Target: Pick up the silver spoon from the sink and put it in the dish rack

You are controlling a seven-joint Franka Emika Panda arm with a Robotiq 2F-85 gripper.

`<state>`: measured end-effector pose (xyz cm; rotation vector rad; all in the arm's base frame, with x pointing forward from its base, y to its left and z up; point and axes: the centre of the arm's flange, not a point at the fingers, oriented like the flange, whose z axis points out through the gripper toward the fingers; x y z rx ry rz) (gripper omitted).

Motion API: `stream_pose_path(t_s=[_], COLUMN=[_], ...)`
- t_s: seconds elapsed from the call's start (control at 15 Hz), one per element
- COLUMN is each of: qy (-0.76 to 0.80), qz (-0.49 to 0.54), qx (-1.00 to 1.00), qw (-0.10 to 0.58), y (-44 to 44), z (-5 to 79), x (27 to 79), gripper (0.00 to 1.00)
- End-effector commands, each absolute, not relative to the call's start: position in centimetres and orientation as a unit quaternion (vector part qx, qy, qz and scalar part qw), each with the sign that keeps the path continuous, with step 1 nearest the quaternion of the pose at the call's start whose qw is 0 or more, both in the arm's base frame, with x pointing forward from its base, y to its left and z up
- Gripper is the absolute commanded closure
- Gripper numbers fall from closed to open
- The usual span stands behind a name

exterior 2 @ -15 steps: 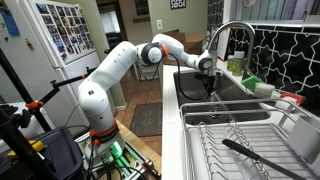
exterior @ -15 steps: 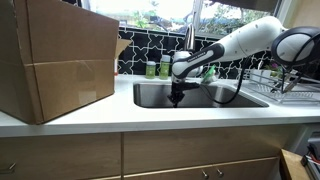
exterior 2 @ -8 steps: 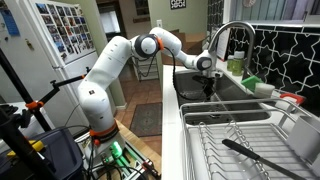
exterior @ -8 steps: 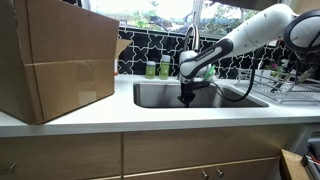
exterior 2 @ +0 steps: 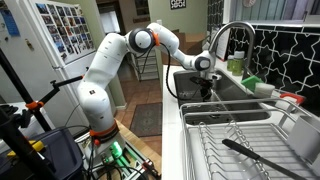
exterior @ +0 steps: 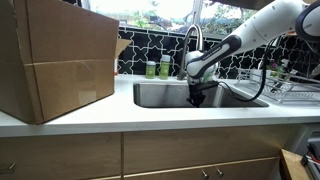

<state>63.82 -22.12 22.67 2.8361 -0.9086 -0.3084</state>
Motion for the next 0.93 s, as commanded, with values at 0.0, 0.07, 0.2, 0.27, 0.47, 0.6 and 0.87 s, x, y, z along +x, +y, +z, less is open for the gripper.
stream_pose_path(t_s=[0.0,0.07,0.2,0.27,0.47,0.6,0.87], qy=[-0.297,-0.29,-0.286,-0.293,-0.29,-0.283,-0.284], qz=[-0.127,-0.129,-0.127,-0.117,-0.112,-0.109,-0.103], qx=[0.946,0.948,0.95,0.949,0.95,0.952,0.951], qw=[0.042,0.031,0.016,0.018,0.027,0.033,0.057], y=[-20.5,-20.0,-19.0,-19.0,-18.3,-17.6,-16.4], z=[23.1,23.1,23.3,23.8,24.9,25.3,26.9], x=[62.6,62.8,63.1,63.2,63.5,64.0,64.3], gripper=[0.96,0.96,0.95,0.95,0.95,0.95,0.95])
